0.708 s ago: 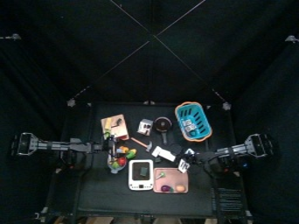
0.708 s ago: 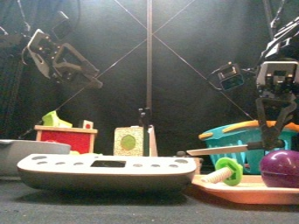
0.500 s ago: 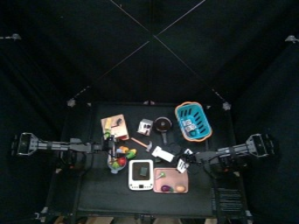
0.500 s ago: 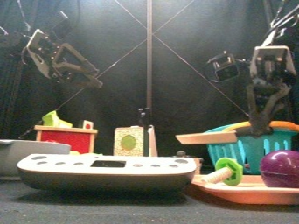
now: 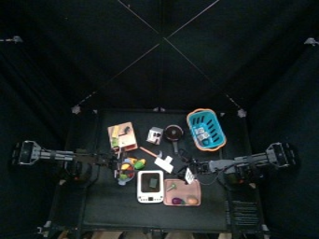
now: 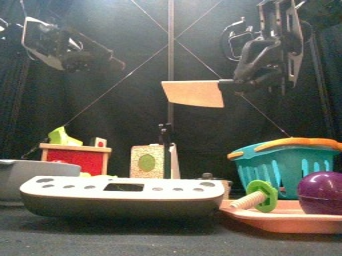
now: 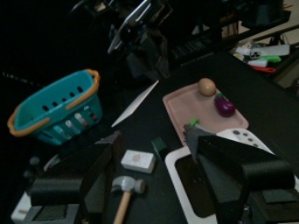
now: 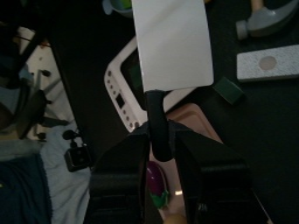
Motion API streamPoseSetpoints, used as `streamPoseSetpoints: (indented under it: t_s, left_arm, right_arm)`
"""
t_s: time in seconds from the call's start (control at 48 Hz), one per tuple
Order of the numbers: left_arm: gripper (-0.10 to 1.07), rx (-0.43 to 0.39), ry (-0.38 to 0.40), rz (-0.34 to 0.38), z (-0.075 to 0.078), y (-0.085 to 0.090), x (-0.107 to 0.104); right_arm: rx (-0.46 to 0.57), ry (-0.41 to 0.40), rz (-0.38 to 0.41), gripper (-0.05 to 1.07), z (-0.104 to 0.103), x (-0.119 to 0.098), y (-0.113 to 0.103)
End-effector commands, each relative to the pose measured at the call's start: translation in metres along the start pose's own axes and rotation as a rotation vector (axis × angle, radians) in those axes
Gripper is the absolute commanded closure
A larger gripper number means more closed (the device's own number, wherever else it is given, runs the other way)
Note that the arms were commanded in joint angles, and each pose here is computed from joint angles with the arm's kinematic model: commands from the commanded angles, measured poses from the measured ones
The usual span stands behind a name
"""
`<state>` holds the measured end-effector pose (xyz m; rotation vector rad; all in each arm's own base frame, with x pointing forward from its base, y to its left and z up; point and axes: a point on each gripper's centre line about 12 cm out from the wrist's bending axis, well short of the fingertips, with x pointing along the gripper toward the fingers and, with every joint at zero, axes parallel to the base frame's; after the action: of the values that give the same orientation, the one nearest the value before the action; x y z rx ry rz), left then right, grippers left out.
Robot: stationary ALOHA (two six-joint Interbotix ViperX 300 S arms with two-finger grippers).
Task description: Grab cleaver with other hand
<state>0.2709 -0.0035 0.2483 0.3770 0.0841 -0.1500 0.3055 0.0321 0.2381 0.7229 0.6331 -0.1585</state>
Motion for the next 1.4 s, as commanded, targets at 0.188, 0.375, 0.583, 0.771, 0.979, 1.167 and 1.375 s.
streamPoseSetpoints:
  t_s: [0.188,0.375,0.583,0.771,0.979,1.167,1.375]
  left_arm:
    - [0.05,0.129,-0.104,-0.028,0.021,0.004,0.017]
    - [0.05,0.196,-0.077,-0.033,0.014,0.006,0.032]
    - [0.05,0.240,-0.050,-0.046,0.006,0.006,0.046]
    - [0.05,0.283,-0.061,-0.047,0.001,0.009,0.057]
    - [0.06,0.337,-0.075,-0.045,-0.008,0.011,0.070]
    - [0.08,0.363,-0.084,-0.030,-0.012,0.016,0.078]
    - [0.16,0.375,-0.075,-0.028,-0.016,0.020,0.086]
  right_arm:
    - [0.001,-0.049,0.130,0.46,0.002,-0.010,0.028]
    - [0.001,-0.048,0.145,0.46,0.001,-0.010,0.031]
    - [0.000,-0.060,0.157,0.46,0.001,-0.010,0.032]
    - [-0.002,-0.057,0.160,0.46,0.000,-0.010,0.033]
    - [-0.003,-0.051,0.161,0.46,-0.002,-0.010,0.034]
    - [-0.003,-0.047,0.157,0.46,-0.003,-0.008,0.033]
    - [-0.001,-0.042,0.153,0.46,-0.004,-0.007,0.031]
